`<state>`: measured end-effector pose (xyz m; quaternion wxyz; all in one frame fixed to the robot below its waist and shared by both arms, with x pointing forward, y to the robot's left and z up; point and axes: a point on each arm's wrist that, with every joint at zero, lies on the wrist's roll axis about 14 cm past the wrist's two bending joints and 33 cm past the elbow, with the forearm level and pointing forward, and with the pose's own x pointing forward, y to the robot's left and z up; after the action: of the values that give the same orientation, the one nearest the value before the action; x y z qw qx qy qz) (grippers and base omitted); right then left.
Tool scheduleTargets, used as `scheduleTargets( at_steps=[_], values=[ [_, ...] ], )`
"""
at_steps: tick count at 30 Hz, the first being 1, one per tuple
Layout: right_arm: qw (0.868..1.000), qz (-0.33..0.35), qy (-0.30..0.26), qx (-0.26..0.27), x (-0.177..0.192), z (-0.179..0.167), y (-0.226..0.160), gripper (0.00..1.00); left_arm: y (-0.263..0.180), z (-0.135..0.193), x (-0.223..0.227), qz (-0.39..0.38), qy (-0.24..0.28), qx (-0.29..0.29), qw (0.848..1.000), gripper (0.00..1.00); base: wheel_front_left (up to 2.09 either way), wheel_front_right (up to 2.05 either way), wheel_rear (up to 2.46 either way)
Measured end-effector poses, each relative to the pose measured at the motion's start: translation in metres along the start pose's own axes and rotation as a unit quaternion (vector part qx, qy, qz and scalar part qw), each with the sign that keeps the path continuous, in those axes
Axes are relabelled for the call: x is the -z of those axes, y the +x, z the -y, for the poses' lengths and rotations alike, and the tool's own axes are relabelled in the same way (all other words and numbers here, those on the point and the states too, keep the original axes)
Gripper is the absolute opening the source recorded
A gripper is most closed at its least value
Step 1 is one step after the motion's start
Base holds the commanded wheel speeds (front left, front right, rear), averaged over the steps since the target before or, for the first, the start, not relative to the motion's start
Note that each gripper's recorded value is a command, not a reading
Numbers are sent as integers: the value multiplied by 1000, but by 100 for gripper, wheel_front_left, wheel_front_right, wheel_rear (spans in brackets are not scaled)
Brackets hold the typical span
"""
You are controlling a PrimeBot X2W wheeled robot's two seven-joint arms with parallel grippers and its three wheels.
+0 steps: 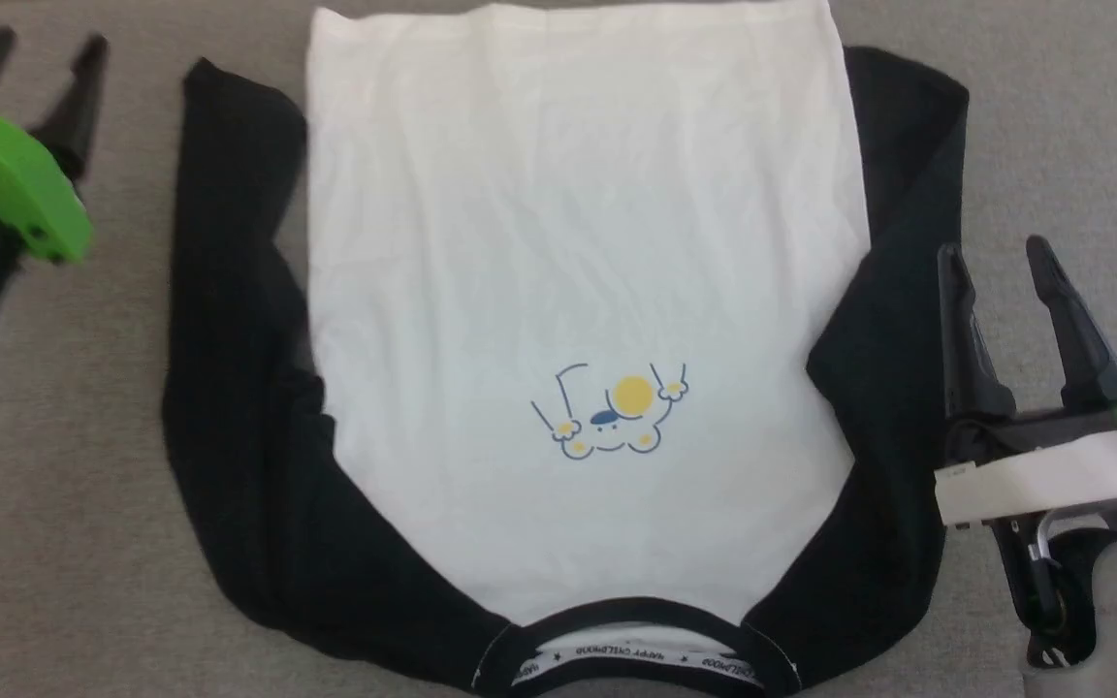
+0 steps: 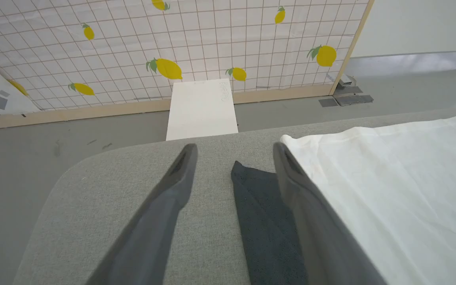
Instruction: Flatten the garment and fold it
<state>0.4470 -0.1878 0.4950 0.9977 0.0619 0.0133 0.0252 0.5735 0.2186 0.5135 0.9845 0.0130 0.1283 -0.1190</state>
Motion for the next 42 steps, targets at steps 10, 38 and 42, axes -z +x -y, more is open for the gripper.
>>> scheduleTargets(
  at_steps=[10, 38, 42],
  values=[
    [999, -26, -1, 36, 31, 28, 5, 100, 62, -13, 60, -165, -33, -21, 986, 100, 0, 0, 0],
    [997, -40, -7, 67, 36, 48, -7, 100, 61, -37, 56, -127, -1, -98, 987, 0, 0, 0, 0],
    [997, -31, -3, 64, 24, 44, -13, 100, 33, -47, 28, -84, 13, -109, 990, 0, 0, 0, 0]
  ],
)
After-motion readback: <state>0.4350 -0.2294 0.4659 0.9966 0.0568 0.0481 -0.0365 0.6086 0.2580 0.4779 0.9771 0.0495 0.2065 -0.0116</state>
